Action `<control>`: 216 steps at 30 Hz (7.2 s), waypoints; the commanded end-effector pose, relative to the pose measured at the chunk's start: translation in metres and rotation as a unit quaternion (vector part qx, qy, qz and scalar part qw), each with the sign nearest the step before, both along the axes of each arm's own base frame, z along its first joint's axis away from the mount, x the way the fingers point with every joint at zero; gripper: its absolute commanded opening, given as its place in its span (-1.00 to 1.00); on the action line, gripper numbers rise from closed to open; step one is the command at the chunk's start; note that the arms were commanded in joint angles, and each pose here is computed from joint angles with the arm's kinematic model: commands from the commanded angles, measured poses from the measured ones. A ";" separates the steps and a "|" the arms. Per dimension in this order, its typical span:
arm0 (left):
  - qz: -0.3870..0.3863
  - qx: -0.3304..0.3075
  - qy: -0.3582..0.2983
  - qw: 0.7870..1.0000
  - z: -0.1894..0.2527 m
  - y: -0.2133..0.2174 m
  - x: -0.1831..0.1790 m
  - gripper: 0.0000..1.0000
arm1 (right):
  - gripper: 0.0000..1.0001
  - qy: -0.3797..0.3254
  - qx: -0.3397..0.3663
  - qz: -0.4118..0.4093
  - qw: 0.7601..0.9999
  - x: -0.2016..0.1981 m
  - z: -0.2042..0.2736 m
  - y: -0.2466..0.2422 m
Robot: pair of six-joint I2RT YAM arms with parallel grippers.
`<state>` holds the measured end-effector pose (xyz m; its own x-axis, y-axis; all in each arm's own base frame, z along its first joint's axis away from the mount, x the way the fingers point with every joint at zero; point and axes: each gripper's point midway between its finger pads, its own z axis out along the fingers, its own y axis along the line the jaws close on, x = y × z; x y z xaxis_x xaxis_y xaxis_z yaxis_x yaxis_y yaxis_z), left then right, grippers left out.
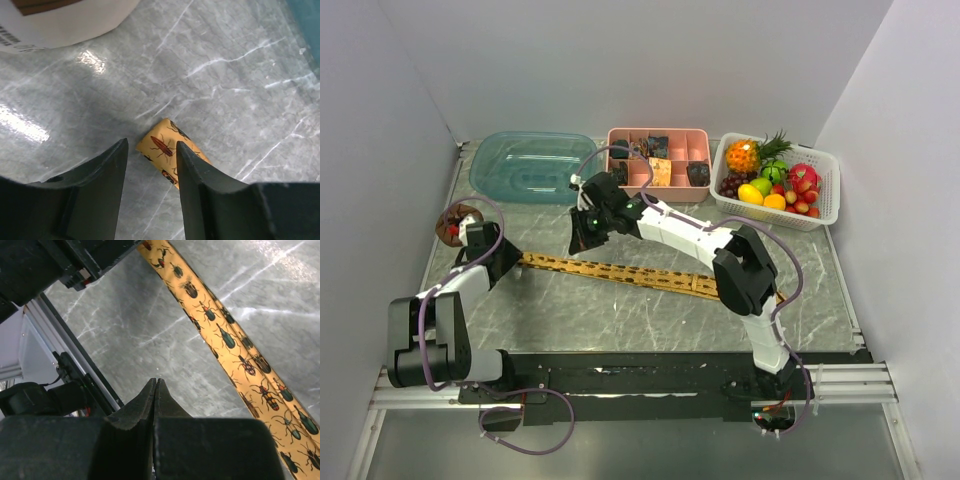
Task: Roll the ties
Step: Roll the tie at the center of the board.
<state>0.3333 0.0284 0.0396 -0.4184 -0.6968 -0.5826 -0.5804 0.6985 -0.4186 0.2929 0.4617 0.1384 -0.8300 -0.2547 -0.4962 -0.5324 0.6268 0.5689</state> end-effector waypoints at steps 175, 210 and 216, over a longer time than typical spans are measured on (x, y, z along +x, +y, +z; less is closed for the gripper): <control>-0.089 0.035 -0.058 0.994 0.036 -0.026 0.018 0.06 | -1.00 -0.016 0.065 -0.038 0.997 0.060 -0.091 0.099; -0.113 0.043 -0.036 0.992 0.022 -0.026 0.045 -0.67 | -1.00 -0.043 0.085 -0.032 0.995 0.062 -0.055 0.097; -0.115 0.047 -0.054 0.991 0.031 -0.027 0.043 -0.96 | -1.00 -0.060 0.091 -0.038 0.993 0.062 -0.034 0.089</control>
<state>0.3644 0.0022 0.0442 -0.5524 -0.5454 -0.6304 -0.4096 0.8363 -0.3646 0.3408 0.5537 0.0358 -0.8355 -0.1541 -0.5275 -0.5037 0.5986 0.6229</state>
